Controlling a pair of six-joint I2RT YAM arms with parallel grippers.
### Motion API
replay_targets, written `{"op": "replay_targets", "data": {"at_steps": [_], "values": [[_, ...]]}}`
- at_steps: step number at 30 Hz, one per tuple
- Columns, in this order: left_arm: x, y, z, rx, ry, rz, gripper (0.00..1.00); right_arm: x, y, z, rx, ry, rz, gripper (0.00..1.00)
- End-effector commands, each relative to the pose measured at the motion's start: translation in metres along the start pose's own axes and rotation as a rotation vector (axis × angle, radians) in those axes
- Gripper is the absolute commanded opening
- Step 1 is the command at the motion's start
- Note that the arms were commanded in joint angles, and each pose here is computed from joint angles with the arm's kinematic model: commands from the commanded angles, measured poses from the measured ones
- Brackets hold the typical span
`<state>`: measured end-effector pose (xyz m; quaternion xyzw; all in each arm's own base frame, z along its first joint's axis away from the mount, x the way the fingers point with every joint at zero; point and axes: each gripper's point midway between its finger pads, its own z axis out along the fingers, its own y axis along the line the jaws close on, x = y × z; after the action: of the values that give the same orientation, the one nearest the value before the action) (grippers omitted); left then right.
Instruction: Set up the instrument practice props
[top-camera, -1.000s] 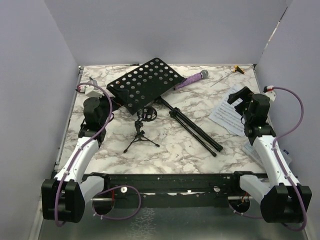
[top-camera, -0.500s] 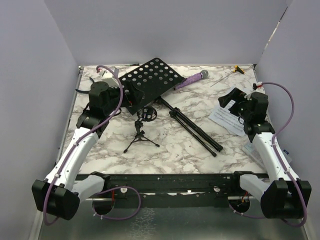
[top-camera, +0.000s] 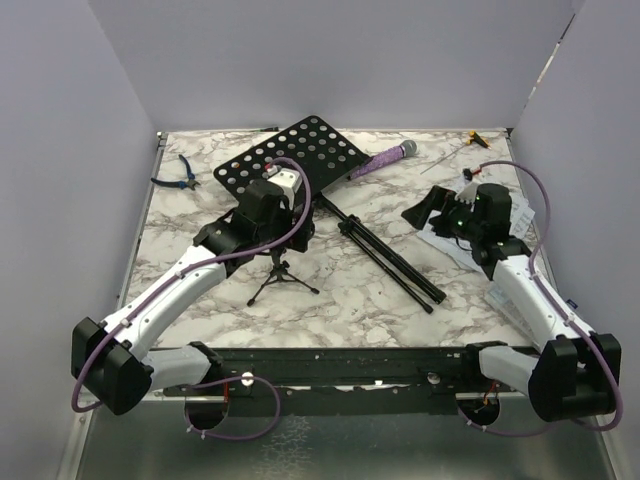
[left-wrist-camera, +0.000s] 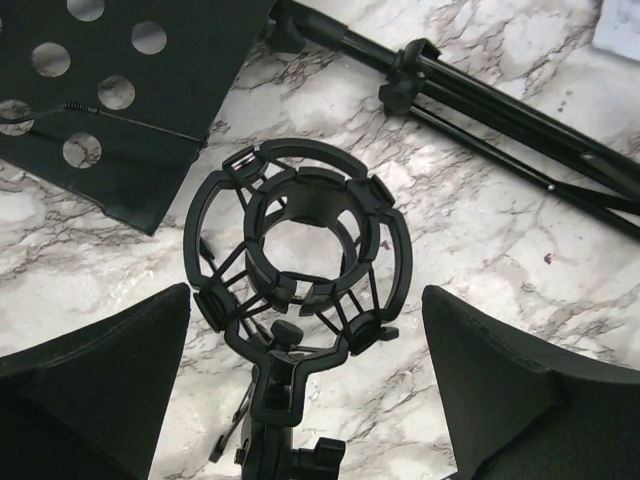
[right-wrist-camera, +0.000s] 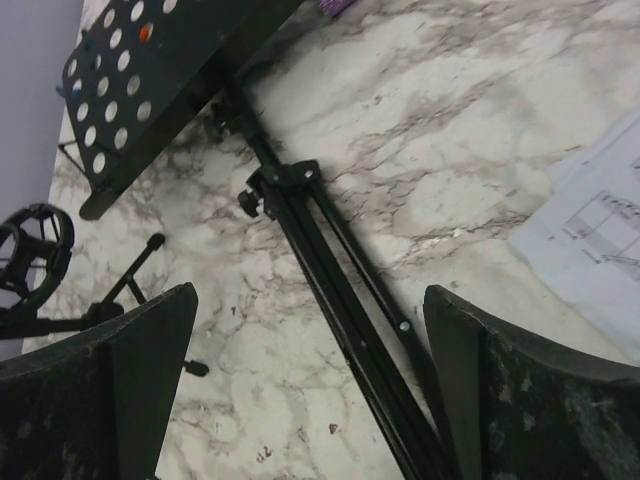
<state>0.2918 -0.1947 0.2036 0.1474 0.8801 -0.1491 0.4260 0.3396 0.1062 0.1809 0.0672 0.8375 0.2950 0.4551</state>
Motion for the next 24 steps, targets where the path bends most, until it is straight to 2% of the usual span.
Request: {"op": "replay_targets", "data": {"at_steps": [1,11,16,19,24], "values": [[0.006,0.014,-0.002,-0.114,0.027,0.073,0.98,0.028,0.022,0.01,-0.047,0.09,-0.092,1.0],[0.007,0.033,-0.013,-0.234,0.014,0.115,0.92,0.065,0.045,0.037,0.014,0.212,-0.261,1.0],[0.012,0.026,-0.018,-0.181,0.04,0.153,0.86,0.071,0.047,0.045,0.024,0.239,-0.277,1.0],[0.02,0.012,-0.023,-0.084,0.079,0.175,0.9,0.07,0.048,0.046,0.025,0.241,-0.281,1.0],[0.036,0.012,-0.028,-0.072,0.135,0.168,0.99,0.069,0.05,0.048,0.023,0.237,-0.279,1.0]]}}
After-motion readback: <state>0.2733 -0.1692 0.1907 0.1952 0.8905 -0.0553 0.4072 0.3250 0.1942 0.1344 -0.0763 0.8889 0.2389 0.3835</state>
